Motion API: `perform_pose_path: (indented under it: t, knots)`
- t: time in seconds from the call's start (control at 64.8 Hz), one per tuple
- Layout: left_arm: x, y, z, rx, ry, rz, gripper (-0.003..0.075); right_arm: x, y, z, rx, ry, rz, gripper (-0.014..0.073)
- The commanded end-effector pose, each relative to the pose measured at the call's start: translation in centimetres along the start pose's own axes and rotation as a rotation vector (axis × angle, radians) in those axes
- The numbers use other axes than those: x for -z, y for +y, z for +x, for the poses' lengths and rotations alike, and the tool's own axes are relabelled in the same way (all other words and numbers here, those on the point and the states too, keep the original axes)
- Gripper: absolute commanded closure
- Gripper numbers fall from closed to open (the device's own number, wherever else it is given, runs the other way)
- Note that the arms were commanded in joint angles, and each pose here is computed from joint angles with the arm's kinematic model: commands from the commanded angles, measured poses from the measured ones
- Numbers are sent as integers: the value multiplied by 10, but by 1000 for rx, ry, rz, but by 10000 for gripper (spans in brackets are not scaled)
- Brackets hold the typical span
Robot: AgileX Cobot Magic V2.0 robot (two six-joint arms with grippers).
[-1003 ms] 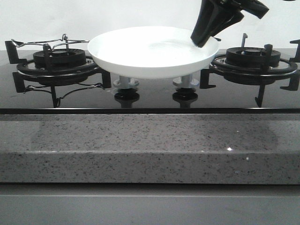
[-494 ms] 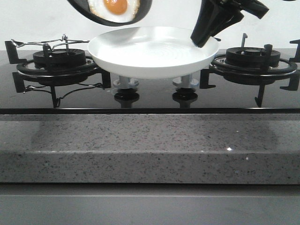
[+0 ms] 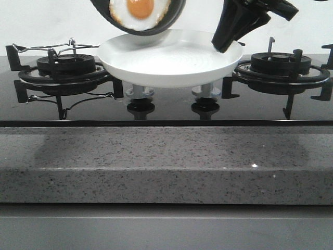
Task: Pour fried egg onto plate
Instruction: 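Tilt the frying pan over the held plate with the left gripper, sliding the egg out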
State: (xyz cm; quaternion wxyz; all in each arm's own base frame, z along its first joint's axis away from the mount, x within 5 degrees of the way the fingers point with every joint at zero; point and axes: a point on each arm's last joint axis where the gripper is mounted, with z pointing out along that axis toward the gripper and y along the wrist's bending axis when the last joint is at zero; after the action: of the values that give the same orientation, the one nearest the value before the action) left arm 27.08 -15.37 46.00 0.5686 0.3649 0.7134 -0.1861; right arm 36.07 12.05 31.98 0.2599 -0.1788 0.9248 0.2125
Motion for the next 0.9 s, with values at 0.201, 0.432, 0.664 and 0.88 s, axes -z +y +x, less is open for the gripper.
perform_pose_path:
  t: [0.201, 0.432, 0.664, 0.88]
  knots:
    - [22, -20, -37, -118, -179, -84, 740, 27, 12, -11, 12, -117, -17, 652]
    - [18, -35, -37, -195, -143, -92, 740, 27, 12, -11, 12, -117, -17, 652]
    - [18, -35, -37, -115, -144, -86, 739, 27, 12, -11, 12, -117, -17, 652]
    - [28, -26, -41, 34, -198, -92, 739, 27, 12, -11, 12, -117, -17, 652]
